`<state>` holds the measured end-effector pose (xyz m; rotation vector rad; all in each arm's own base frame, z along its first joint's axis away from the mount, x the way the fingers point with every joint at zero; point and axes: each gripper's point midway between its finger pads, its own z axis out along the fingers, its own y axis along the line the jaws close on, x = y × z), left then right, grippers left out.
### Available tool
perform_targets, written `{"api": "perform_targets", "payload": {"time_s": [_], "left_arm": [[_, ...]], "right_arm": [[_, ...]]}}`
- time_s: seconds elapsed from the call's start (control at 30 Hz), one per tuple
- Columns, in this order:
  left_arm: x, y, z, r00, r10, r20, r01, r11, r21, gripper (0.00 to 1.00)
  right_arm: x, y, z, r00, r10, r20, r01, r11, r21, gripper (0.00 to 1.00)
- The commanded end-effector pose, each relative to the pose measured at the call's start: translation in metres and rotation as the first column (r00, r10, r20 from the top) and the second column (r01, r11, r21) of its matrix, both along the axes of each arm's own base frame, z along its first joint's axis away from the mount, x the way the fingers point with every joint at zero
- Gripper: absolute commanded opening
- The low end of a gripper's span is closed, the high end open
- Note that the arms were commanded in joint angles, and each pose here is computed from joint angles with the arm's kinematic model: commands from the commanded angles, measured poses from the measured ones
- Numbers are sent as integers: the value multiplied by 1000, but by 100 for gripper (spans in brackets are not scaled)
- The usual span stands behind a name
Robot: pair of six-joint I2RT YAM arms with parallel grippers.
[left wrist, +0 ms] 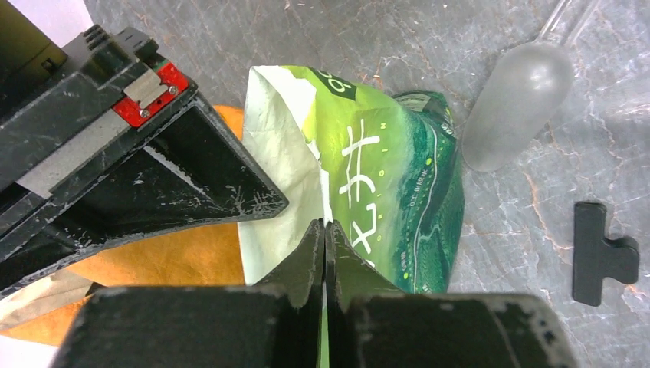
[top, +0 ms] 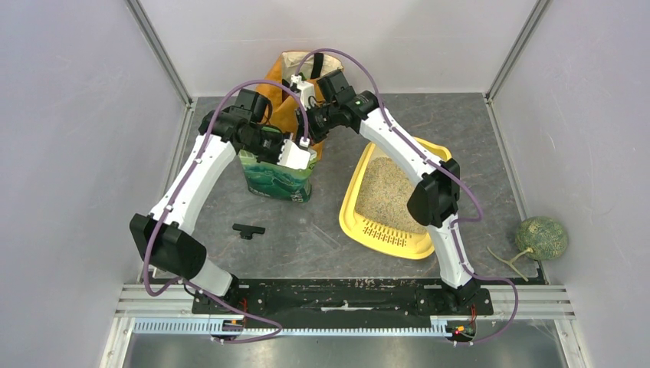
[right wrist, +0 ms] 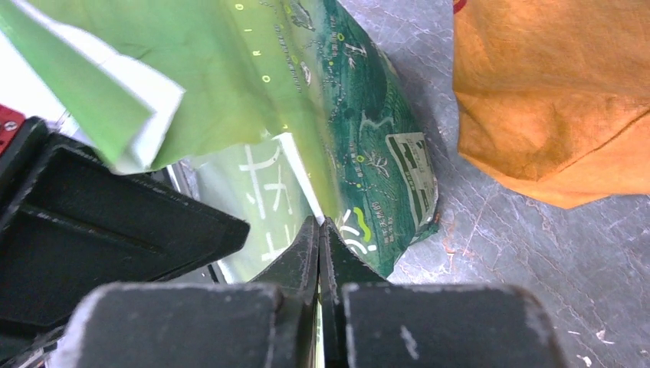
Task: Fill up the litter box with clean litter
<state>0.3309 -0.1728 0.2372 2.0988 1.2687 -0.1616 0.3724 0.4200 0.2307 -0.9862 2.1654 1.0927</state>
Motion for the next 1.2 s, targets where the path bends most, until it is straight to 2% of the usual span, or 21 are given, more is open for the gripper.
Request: {"api": "perform_targets", "payload": {"time_s": [0.0, 0.23, 0.57, 0.73, 0.87, 1.0, 1.17], "left_arm": [[-16, -12, 17, 997, -70, -14, 69, 996, -52, 2], [-34, -10, 14, 994, -93, -59, 91, 995, -43, 2], [-54, -10, 13, 987, -121, -107, 118, 992, -40, 2], [-49, -13, 12, 986, -89, -138, 83, 995, -49, 2], [-24, -15, 14, 995, 17, -98, -23, 998, -63, 2], [-4, -13, 9, 996, 73, -59, -75, 996, -45, 24], [3, -12, -5, 996, 60, -66, -61, 998, -6, 33]], "right_arm": [[16, 6, 19, 995, -56, 82, 54, 998, 26, 0], [34, 5, 42, 975, -147, 164, 139, 989, 57, 0], [45, 5, 69, 954, -223, 200, 202, 972, 121, 0], [47, 4, 49, 951, -269, 152, 258, 962, 91, 0], [36, 8, 47, 966, -239, 102, 228, 968, 103, 0], [31, 10, 48, 971, -221, 90, 211, 971, 109, 0], [28, 10, 46, 974, -209, 85, 199, 974, 108, 0]]}}
